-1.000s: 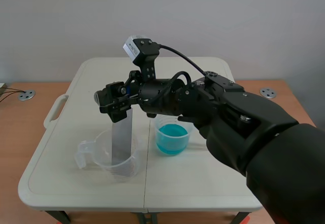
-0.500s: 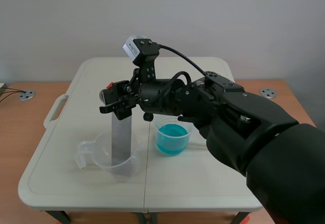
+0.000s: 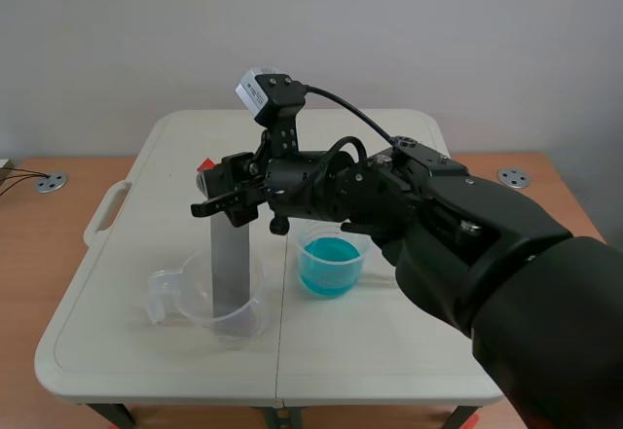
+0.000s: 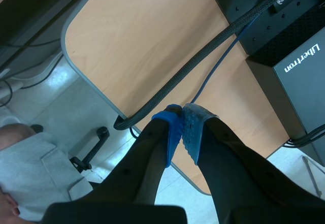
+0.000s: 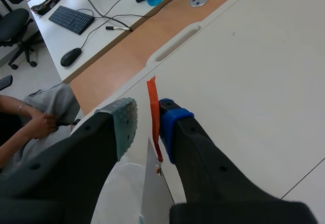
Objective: Hold the metal plate by the orange handle, dip it into the blue solution, take it out and point at it, then put the plate back in the beaker on the left.
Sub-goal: 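Lift the metal plate out of the left beaker, then move the plate over the blue solution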
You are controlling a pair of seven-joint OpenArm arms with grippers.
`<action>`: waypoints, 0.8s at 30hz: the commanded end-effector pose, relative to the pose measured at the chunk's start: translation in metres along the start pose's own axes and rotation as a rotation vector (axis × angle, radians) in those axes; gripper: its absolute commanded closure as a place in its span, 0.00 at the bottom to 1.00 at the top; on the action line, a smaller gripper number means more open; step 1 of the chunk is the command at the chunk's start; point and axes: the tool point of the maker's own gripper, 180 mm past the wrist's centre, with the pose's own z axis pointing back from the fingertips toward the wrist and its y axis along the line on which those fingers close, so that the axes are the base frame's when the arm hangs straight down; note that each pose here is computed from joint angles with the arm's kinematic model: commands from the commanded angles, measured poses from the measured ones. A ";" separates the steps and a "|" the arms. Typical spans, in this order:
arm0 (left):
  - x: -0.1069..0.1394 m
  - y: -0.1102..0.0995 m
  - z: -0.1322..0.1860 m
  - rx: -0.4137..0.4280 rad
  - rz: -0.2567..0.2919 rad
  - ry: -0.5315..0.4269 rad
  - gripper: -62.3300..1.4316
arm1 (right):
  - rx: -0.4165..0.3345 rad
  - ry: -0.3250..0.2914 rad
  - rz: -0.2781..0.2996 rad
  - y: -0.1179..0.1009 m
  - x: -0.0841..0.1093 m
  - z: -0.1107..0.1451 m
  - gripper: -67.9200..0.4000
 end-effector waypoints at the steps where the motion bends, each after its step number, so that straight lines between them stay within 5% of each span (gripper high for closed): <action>1: 0.002 -0.004 0.001 -0.007 0.010 -0.012 0.95 | 0.019 -0.047 0.029 0.003 0.023 -0.003 0.88; 4: 0.002 -0.004 0.001 -0.007 0.010 -0.012 0.95 | 0.019 -0.046 0.034 0.003 0.025 -0.004 0.97; 14: 0.002 -0.004 0.001 -0.007 0.010 -0.012 0.95 | 0.023 -0.044 0.033 0.004 0.023 -0.003 0.98; 24: 0.002 -0.004 0.001 -0.007 0.010 -0.011 0.95 | 0.176 -0.051 0.057 0.033 0.018 0.001 0.98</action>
